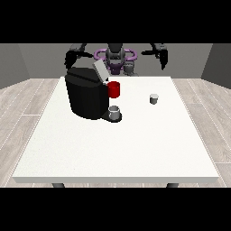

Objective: Insert the coffee pod into the coffee machine and close the lid

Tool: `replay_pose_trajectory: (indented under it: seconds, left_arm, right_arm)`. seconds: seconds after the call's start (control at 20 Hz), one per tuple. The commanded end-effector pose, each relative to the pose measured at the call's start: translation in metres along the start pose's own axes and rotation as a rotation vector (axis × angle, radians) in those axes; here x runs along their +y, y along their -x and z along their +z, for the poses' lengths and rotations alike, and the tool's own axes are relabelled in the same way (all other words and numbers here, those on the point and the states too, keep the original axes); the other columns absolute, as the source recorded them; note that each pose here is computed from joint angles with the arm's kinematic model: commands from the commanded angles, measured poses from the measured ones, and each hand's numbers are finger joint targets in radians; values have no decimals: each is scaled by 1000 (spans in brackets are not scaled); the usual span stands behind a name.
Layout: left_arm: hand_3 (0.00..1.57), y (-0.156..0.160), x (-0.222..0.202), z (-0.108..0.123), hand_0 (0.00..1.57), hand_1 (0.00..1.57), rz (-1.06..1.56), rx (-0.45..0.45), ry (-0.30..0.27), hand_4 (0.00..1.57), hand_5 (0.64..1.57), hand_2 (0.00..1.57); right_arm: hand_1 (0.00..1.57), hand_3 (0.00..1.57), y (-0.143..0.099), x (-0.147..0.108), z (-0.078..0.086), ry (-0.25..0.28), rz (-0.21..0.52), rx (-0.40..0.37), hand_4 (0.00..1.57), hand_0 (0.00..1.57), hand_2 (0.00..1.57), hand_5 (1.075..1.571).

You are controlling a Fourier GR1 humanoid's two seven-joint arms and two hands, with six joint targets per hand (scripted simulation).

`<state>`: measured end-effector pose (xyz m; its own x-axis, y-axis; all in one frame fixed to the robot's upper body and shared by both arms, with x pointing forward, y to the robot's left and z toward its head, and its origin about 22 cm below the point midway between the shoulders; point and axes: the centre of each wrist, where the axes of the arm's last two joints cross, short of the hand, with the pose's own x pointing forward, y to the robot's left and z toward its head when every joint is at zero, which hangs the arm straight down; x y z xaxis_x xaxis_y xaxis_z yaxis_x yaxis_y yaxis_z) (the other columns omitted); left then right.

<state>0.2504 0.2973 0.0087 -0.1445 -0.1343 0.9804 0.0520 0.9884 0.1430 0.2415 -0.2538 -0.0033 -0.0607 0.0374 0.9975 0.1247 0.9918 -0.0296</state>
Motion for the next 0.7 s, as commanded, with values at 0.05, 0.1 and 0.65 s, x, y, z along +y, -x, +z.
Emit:
replay_pose_trajectory:
  seconds: [0.05,0.1,0.65]
  left_arm:
    - [0,-13,40,-19,0,0,-146,11,-8,0,1571,0]
    - [0,-7,21,-13,0,0,-157,63,19,0,1571,0]
    - [0,-17,97,-63,0,0,-240,178,-39,0,1571,0]
  right_arm:
    - [0,0,-7,8,-2,7,-1,-38,267,0,0,1571]
    - [0,0,-10,14,-1,36,-14,0,217,0,0,1571]
    - [0,0,-36,33,-10,-104,-41,-107,233,0,0,1571]
